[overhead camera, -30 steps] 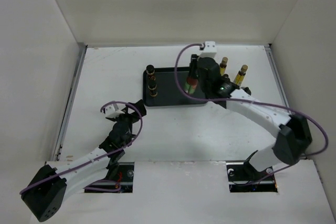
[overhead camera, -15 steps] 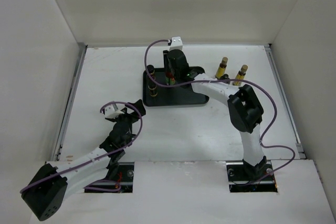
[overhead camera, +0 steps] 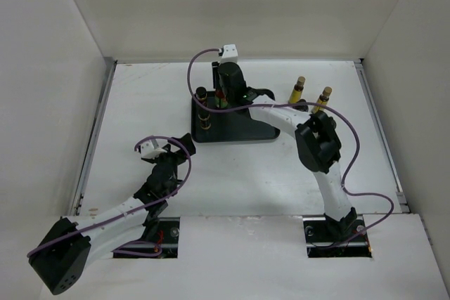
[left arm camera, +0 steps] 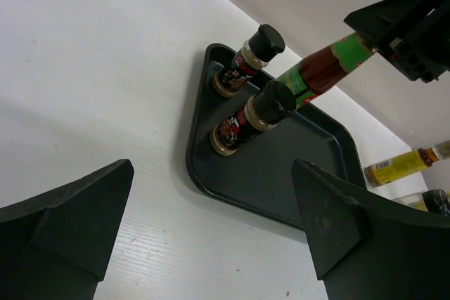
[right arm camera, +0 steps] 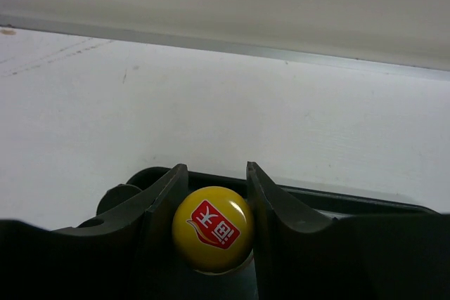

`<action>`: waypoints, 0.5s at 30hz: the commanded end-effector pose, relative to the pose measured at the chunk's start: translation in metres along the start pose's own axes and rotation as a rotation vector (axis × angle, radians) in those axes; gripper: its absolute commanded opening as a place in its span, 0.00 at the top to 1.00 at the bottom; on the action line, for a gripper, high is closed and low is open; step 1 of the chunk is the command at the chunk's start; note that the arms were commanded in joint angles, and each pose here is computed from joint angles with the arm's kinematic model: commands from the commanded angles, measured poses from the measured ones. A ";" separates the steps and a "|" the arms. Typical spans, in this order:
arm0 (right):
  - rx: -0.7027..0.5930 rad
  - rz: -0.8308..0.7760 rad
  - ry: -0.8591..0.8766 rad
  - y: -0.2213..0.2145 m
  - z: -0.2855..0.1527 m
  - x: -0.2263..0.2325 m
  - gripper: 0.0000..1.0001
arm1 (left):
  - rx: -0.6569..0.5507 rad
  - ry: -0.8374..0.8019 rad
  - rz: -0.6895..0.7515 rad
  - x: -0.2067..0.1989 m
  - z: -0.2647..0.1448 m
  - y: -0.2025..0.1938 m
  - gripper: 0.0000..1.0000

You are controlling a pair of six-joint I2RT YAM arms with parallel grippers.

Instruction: Organize the condiment bottles

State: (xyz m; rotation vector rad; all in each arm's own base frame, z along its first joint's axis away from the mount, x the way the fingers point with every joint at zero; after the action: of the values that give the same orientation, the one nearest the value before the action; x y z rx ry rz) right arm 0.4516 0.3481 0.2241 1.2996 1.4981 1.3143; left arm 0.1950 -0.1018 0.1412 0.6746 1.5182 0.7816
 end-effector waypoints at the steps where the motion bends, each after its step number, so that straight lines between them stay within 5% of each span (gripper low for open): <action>1: -0.181 0.102 0.055 0.051 -0.003 0.020 0.66 | -0.019 -0.013 -0.033 0.000 -0.002 0.001 0.00; 6: -0.151 0.087 0.074 0.035 -0.002 0.030 0.56 | -0.019 -0.013 -0.033 0.000 -0.002 0.001 0.00; 10: -0.153 0.097 0.085 0.038 -0.011 0.032 0.28 | -0.020 -0.015 -0.035 -0.001 -0.002 0.002 0.00; 15: -0.205 0.142 0.096 0.077 -0.046 0.020 0.08 | -0.014 -0.015 -0.030 -0.001 -0.001 0.001 0.00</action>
State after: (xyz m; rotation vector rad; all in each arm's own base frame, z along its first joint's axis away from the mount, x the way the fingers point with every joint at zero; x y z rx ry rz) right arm 0.4375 0.3661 0.2261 1.2803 1.4953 1.3925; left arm 0.1950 -0.1016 0.1412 0.6733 1.5186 0.7827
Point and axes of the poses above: each gripper's point midway between its finger pads, its own z axis out along the fingers, its own x axis along the line the jaws close on, y = z × x, the point moved 8 cm from there along -z, back along the fingers, and after that the axes turned 1 degree about z, right-handed, at the moved point
